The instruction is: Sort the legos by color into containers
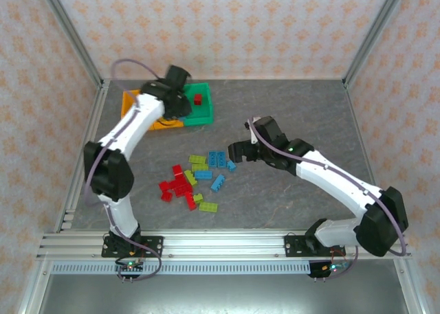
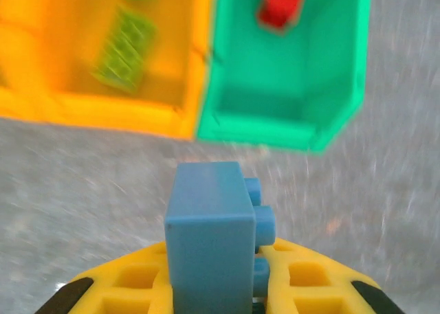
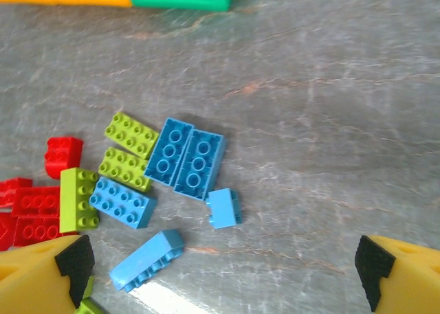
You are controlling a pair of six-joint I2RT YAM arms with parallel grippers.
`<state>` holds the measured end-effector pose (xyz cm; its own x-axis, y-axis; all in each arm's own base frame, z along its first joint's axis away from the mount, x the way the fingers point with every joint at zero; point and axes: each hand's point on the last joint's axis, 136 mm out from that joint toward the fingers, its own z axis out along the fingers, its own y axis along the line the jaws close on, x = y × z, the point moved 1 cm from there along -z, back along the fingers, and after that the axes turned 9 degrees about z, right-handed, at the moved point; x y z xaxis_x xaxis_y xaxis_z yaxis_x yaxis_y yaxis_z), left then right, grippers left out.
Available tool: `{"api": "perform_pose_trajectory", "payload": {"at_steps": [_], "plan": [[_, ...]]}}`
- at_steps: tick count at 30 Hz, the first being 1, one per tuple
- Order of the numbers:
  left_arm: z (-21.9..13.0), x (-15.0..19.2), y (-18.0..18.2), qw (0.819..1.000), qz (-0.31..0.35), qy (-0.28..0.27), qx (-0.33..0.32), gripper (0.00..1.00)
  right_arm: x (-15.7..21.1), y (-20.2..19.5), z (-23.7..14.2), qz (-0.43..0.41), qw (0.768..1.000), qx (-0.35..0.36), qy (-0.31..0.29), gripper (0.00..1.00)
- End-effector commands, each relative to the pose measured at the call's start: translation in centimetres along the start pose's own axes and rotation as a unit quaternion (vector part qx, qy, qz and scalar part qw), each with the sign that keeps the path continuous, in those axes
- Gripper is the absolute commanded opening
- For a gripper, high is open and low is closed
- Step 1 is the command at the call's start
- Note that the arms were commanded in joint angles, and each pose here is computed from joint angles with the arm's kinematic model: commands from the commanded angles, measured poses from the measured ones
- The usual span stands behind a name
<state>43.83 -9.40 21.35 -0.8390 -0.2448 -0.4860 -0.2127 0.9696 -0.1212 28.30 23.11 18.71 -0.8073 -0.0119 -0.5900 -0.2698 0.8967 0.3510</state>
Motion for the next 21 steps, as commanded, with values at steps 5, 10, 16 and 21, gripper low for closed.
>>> {"api": "perform_pose_trajectory", "payload": {"at_steps": [5, 10, 16, 21], "plan": [[0.4, -5.9, 11.6, 0.991, -0.094, -0.031, -0.094, 0.05, -1.9, 2.2, 1.3, -0.019, 0.999, -0.026, 0.009, 0.99], [4.4, -8.4, 14.9, 0.986, -0.117, -0.016, -0.116, 0.07, -1.7, 1.8, 1.4, -0.011, 1.000, -0.006, 0.028, 0.99], [7.3, -10.3, 16.4, 0.982, -0.142, -0.006, -0.128, 0.28, -2.2, 1.8, 0.8, 0.004, 1.000, 0.003, 0.023, 0.99], [6.3, -11.6, 16.6, 0.982, -0.149, -0.027, -0.117, 0.37, -2.5, 1.4, 0.7, 0.016, 1.000, 0.018, 0.017, 0.99]]}}
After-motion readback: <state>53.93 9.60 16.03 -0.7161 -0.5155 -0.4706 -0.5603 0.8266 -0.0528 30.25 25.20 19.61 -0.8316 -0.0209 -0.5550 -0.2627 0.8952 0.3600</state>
